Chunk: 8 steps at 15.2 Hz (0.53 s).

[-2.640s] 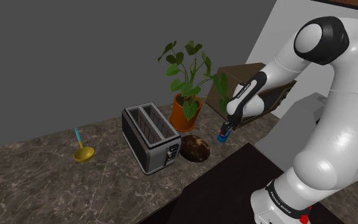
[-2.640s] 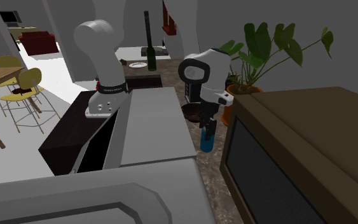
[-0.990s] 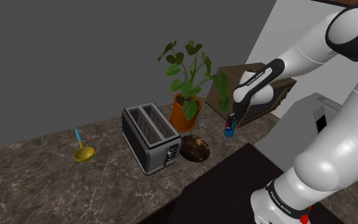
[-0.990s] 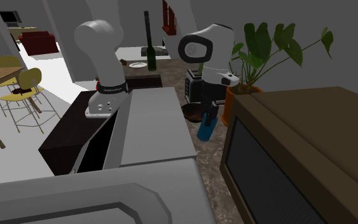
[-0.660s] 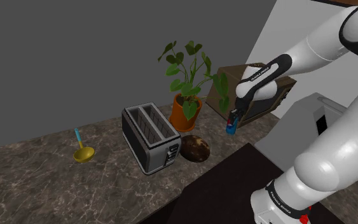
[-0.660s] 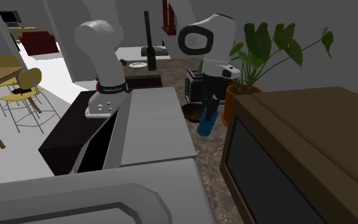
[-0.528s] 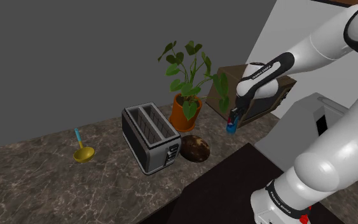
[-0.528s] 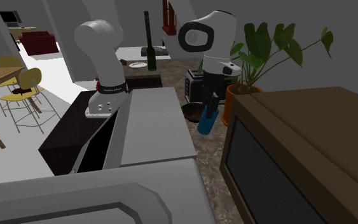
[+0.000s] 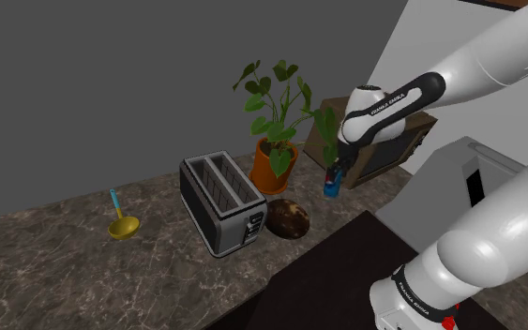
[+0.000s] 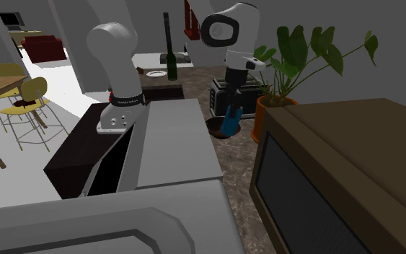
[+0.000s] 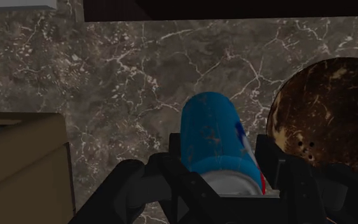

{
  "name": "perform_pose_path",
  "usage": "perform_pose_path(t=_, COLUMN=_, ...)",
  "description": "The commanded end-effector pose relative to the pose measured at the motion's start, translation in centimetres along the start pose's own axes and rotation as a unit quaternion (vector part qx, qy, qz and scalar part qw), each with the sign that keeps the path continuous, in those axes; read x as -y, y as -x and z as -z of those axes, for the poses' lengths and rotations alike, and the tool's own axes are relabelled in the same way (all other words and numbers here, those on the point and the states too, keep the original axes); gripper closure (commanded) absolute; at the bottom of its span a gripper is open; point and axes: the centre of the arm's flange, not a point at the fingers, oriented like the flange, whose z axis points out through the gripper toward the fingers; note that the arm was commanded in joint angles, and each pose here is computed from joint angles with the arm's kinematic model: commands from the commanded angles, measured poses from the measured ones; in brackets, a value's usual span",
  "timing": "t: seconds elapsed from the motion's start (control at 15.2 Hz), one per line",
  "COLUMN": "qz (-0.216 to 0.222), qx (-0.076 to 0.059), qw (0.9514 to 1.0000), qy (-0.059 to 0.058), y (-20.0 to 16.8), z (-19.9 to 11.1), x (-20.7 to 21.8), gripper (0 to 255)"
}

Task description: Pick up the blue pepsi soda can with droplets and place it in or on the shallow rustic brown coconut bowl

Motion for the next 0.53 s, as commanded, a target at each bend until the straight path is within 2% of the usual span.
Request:
perform_pose_path(t=0.0, qz=-0.001, qx=0.000, qw=1.0000, qy=0.000, y=0.1, z=0.4, x=2.9, gripper=255)
perform_pose_path(t=0.46, qz=-0.001, qx=0.000, qw=1.0000, qy=0.000, y=0.1, z=2.4, x=11.9, gripper=255)
